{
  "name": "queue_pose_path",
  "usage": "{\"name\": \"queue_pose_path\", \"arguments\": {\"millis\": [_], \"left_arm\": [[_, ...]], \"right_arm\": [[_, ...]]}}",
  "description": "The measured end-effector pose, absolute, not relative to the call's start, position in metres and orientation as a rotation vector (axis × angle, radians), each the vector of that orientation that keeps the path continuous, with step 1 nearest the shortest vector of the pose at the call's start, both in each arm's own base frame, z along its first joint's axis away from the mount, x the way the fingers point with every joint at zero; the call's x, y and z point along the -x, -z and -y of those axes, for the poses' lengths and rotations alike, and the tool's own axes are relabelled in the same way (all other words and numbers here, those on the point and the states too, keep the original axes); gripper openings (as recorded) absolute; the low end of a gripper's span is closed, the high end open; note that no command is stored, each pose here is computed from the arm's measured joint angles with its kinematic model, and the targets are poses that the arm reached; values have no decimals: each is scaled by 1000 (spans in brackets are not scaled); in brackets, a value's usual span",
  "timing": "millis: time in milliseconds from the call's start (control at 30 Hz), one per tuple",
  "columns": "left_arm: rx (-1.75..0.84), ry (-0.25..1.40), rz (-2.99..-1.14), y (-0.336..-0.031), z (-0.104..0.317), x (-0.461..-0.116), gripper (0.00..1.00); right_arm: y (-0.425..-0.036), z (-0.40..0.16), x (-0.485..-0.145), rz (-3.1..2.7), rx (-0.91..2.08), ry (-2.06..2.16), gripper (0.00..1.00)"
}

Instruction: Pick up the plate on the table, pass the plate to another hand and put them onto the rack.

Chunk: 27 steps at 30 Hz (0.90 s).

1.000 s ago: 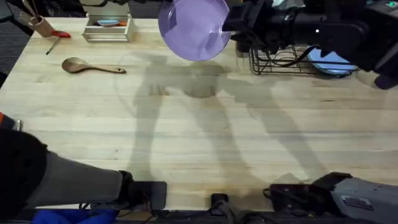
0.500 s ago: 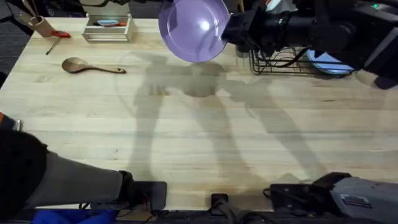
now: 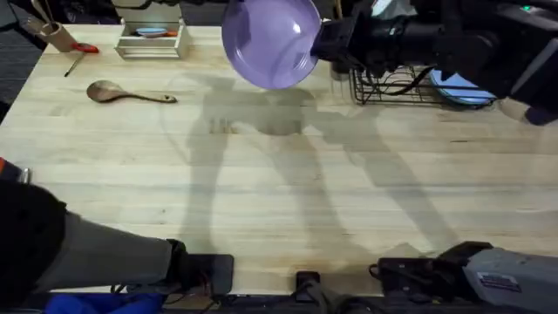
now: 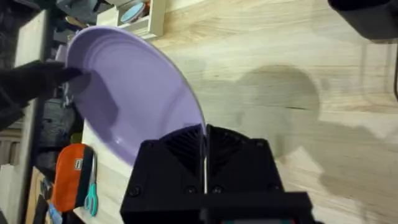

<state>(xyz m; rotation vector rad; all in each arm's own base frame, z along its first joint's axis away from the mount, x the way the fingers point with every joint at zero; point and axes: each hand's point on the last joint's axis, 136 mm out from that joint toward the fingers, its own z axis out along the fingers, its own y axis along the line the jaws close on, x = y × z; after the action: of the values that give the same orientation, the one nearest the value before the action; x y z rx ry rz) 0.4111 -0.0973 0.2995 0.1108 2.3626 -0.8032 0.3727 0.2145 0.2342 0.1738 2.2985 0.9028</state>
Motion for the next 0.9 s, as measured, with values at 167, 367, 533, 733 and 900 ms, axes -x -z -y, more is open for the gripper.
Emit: {"name": "queue_pose_path", "arguments": {"millis": [167,367,533,733,900], "left_arm": [[-106,813,-2363,-300,98,-411,565],[-106,826,-2361,-301,99,-410,792],[-105,826,-2361,-301,99,-410,804],[-105,825,-2361,-301,99,-410,810],[-105,825,-2361,-301,99,-410,817]], "right_arm": [[-233,-203,-378,-2295,-175,-870,30],[-243,-185,-383,-2251,-139,-821,30],[-260,-171,-390,-2196,-51,-751,30],[-278,-134,-409,-2120,40,-603,30],[-292,-97,-422,-2055,155,-426,30]]}}
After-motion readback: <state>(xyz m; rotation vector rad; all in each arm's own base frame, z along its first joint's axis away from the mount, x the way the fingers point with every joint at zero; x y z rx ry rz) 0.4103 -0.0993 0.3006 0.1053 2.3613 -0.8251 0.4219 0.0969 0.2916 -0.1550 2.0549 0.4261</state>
